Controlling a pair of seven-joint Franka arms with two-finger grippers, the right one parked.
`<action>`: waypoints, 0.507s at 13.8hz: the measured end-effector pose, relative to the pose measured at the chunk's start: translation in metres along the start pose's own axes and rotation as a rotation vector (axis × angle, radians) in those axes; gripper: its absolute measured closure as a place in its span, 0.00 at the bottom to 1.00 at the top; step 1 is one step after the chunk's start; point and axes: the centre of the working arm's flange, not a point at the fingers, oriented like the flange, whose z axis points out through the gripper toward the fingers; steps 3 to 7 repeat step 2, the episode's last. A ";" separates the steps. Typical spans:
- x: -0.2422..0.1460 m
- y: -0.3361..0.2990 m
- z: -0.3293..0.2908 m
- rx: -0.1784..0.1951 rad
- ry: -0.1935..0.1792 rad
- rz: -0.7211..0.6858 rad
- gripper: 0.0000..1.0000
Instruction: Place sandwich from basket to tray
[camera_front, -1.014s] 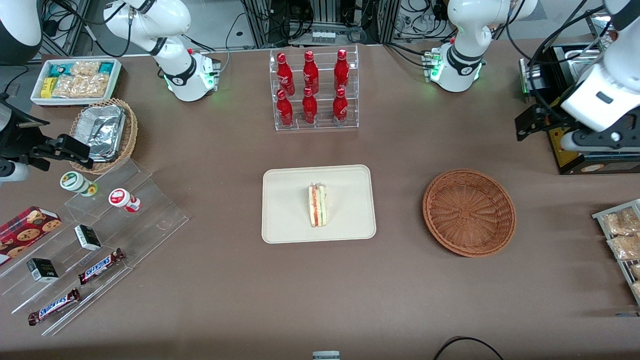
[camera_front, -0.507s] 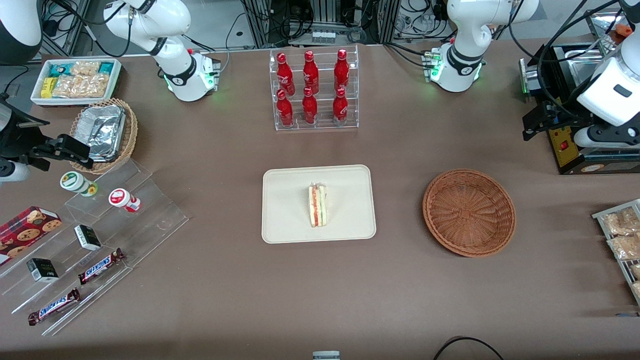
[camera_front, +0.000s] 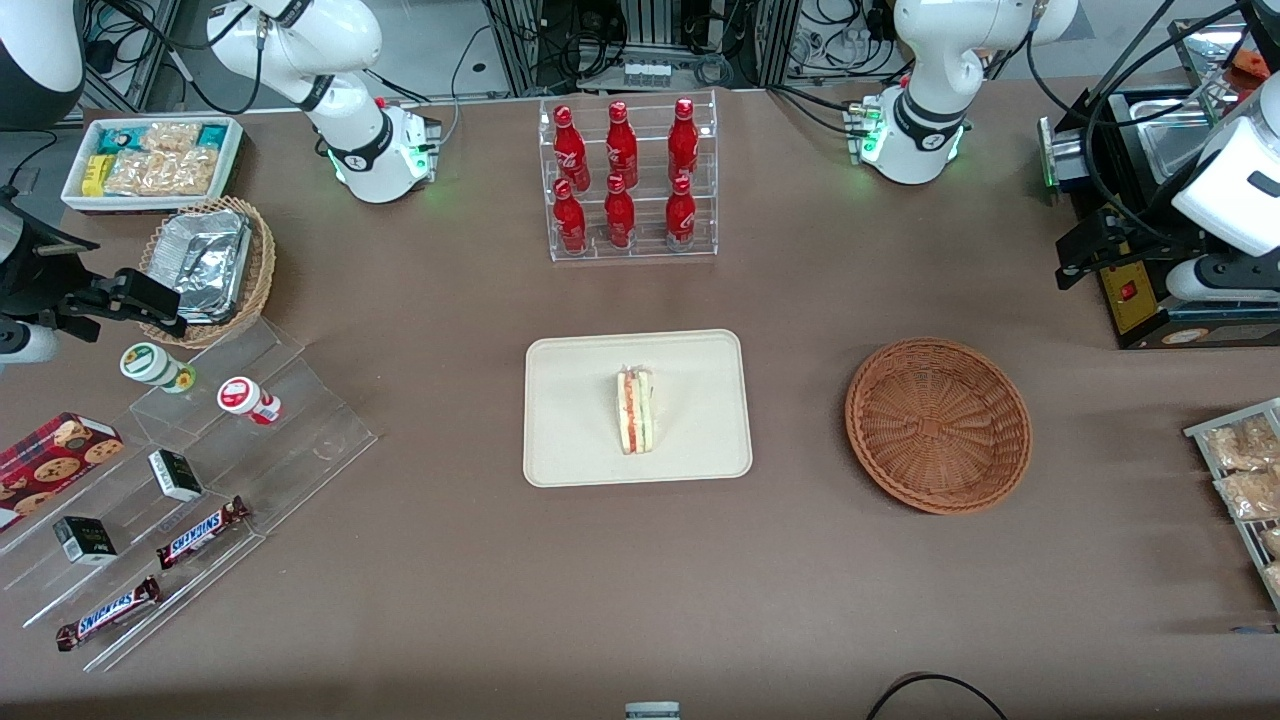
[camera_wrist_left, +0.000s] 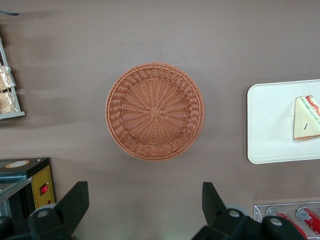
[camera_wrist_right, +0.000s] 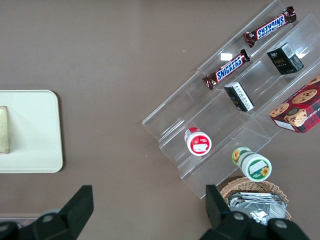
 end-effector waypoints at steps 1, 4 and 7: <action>0.000 -0.001 0.000 0.000 -0.001 -0.002 0.00; 0.000 -0.004 -0.001 0.000 -0.001 -0.006 0.00; 0.000 -0.004 -0.001 0.000 -0.001 -0.006 0.00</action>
